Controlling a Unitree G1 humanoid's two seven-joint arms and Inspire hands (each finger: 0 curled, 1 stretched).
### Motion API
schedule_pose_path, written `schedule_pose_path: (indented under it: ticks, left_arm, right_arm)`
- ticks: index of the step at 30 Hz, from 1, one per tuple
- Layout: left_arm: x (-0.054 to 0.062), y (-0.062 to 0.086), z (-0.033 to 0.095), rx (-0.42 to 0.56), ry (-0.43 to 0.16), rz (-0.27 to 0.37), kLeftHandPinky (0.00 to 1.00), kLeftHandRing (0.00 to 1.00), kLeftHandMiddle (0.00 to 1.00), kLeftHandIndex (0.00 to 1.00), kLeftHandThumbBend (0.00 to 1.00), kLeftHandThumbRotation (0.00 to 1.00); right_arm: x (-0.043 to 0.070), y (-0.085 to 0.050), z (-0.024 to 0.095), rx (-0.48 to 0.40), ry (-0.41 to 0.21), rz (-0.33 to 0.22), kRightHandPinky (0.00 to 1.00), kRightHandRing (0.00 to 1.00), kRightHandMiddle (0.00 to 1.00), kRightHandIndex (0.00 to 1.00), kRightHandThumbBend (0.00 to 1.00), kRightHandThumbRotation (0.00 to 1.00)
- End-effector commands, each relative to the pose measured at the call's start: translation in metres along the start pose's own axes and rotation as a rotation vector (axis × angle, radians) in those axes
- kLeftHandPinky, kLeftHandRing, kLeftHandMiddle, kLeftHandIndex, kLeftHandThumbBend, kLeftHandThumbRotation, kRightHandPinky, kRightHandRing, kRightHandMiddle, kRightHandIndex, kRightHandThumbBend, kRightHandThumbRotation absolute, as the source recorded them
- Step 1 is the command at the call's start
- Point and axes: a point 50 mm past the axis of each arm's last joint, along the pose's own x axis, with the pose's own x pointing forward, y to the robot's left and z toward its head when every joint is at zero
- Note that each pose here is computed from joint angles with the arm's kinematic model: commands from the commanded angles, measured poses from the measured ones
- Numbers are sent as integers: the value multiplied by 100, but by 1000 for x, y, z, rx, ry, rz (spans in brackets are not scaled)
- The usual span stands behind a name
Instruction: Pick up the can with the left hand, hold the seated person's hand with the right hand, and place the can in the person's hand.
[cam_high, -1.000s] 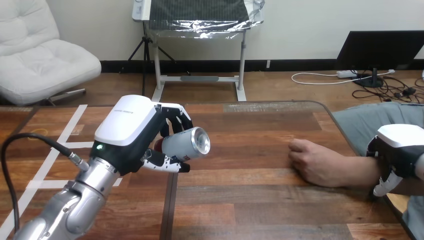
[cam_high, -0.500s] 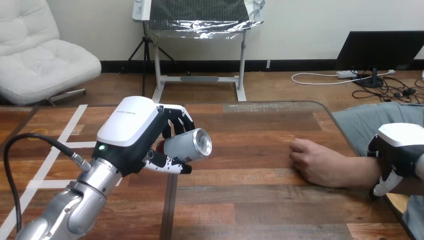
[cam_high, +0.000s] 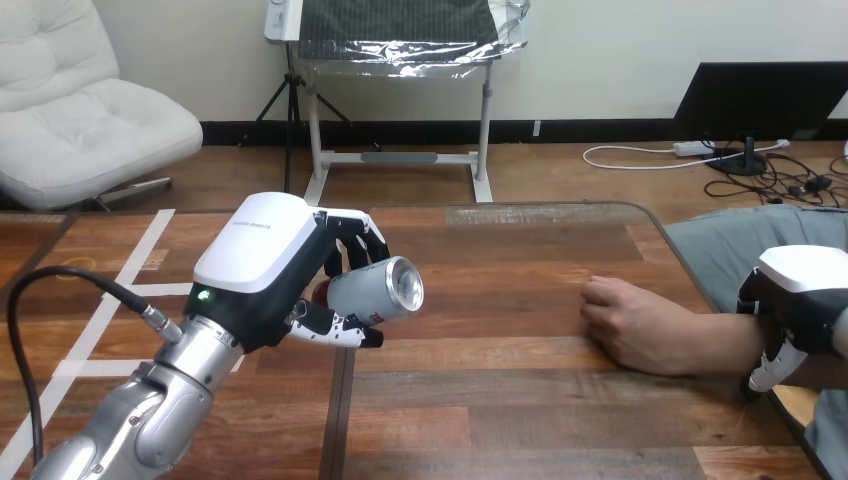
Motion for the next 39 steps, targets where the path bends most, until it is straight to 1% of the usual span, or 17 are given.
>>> schedule_pose_path:
  ticks: [1, 10, 14, 24, 31, 39]
  left_arm:
    - [22, 30, 6, 33, -60, 119, 37, 42, 48, 50, 67, 0]
    - [22, 29, 5, 25, -53, 117, 37, 42, 48, 51, 67, 0]
    - [22, 28, 5, 24, -50, 115, 37, 42, 49, 51, 67, 0]
    - [23, 28, 6, 34, -57, 119, 37, 42, 49, 51, 67, 0]
    - [23, 28, 6, 35, -60, 116, 37, 42, 48, 50, 68, 0]
    - [21, 29, 5, 36, -59, 112, 37, 42, 48, 50, 67, 0]
  right_arm:
    - [4, -17, 5, 31, -11, -48, 43, 51, 56, 51, 77, 0]
    - [3, -16, 5, 21, -1, -39, 41, 50, 54, 51, 76, 0]
    - [3, -15, 5, 19, 3, -27, 41, 50, 54, 52, 76, 0]
    - [3, -11, 4, 21, 9, -7, 43, 52, 56, 52, 74, 0]
    - [3, -8, 4, 14, 6, -10, 44, 52, 56, 52, 74, 0]
    - [3, -7, 4, 29, 4, -16, 46, 53, 57, 52, 75, 0]
